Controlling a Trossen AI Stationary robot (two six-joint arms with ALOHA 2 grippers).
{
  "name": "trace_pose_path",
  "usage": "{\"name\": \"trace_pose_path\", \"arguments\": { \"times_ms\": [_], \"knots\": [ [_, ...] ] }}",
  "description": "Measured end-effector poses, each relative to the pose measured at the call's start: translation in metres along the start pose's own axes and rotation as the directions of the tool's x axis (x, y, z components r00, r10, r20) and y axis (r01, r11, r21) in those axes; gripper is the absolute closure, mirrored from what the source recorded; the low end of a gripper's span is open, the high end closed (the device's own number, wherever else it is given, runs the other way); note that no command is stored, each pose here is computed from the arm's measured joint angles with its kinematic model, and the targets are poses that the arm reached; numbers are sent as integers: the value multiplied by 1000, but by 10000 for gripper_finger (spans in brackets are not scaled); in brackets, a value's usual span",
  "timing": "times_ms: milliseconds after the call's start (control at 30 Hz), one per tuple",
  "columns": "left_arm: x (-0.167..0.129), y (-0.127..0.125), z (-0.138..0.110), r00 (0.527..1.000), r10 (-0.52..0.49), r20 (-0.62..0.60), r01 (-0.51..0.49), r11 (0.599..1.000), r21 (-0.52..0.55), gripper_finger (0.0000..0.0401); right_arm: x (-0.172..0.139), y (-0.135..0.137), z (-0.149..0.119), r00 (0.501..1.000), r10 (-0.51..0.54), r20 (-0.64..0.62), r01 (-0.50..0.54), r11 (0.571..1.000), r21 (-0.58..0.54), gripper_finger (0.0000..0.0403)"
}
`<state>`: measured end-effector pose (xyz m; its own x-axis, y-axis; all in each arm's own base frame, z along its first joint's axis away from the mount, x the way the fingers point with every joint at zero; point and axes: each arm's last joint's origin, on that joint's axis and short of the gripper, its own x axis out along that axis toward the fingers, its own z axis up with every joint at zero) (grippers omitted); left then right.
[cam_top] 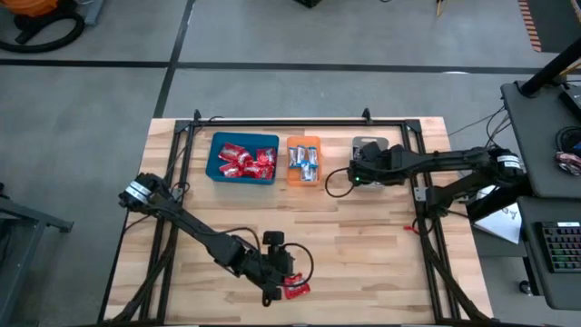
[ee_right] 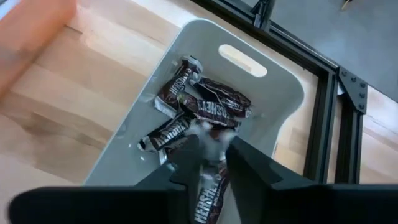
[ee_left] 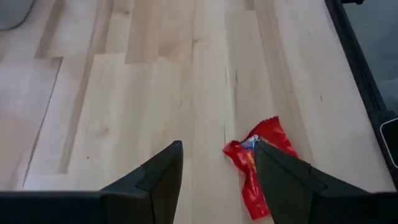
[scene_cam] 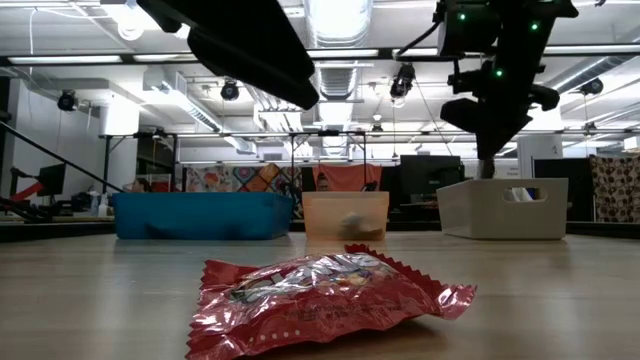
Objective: Sort candy
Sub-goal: Put the brown chocolate bar into the gray bin, then put the red candy into the blue bin
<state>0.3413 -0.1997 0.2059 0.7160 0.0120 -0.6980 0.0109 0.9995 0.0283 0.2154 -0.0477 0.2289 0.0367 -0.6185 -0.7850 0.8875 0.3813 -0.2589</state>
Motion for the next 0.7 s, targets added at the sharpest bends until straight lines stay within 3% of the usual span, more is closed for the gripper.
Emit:
{"name": "trace_pose_path", "arguments": {
  "times_ms": [167,333,567,700],
  "knots": [
    [-1,-1,-5,999,-4,-46,3,1000,-19,220,0,0,0,1000,0,-3,0,1000,-11,284],
    [-3,-6,-12,987,-96,-127,95,995,-13,220,-8,-1,2,997,67,-29,-67,998,-13,250],
    [-9,-22,-25,980,-127,-153,135,990,44,220,-30,9,-1,984,176,-13,-177,983,-49,231],
    [-6,-28,-33,993,-92,-69,95,995,31,220,-42,19,-8,970,244,13,-242,967,-83,232]
  ]
}}
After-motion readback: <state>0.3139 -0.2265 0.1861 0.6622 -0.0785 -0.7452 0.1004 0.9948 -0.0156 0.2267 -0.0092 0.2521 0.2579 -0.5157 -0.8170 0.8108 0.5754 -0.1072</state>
